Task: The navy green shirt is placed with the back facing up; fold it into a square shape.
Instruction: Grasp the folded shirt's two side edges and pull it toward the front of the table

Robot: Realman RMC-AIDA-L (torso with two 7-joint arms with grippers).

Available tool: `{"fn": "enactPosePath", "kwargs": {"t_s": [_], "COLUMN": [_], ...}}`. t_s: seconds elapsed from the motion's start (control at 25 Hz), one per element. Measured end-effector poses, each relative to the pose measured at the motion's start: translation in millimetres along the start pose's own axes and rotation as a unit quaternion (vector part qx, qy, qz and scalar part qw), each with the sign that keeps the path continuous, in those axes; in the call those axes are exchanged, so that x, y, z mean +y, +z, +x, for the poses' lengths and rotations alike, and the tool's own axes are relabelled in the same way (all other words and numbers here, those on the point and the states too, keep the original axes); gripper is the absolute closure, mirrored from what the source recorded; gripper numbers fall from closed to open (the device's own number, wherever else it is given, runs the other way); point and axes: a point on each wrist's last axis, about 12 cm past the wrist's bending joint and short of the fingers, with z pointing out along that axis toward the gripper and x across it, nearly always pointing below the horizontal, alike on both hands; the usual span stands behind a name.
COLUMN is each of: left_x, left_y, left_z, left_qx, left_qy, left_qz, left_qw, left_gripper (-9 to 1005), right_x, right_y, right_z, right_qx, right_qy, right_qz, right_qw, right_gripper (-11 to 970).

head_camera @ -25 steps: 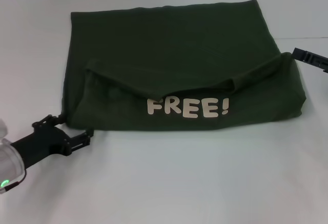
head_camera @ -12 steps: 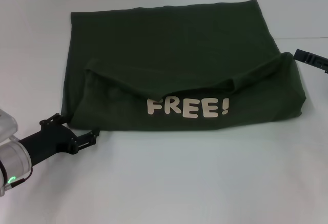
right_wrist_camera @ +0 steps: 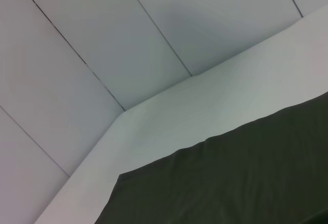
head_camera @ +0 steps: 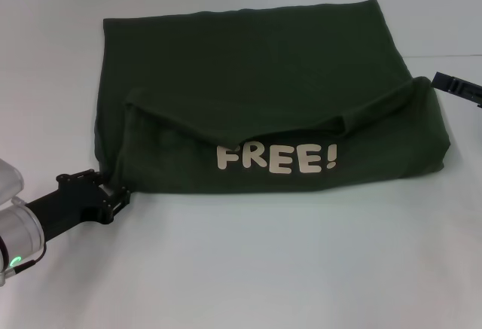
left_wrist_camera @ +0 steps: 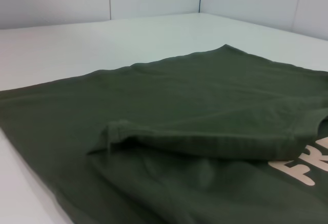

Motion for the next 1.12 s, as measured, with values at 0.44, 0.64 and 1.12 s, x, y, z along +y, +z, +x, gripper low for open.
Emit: {"fn": "enactPosePath", "kwargs": {"t_s": [0.44, 0.64, 1.12], "left_x": [3.5, 3.9, 2.2], "left_y": [-0.4, -1.2, -4.6], "left_z": [-1.0, -1.6, -3.0], "left_qx": [0.002, 0.001, -0.009], "left_qy": [-0.003, -0.005, -0.012], "left_qz": [-0.010, -0.008, 0.006], "left_qw": [1.000, 1.000, 1.000], "left_gripper": [692, 911, 941], "right_x": [-1.4, -4.1, -6.5], "right_y": [-2.5, -3.8, 18.1], "right_z": [1.0, -0.7, 1.5], "right_qx": [0.001, 0.015, 0.122], "right_qy": [0.001, -0.001, -0.013], "right_qz": [0.002, 0.010, 0.061], "right_qw": [1.000, 1.000, 0.991], "right_gripper": [150, 151, 152]}}
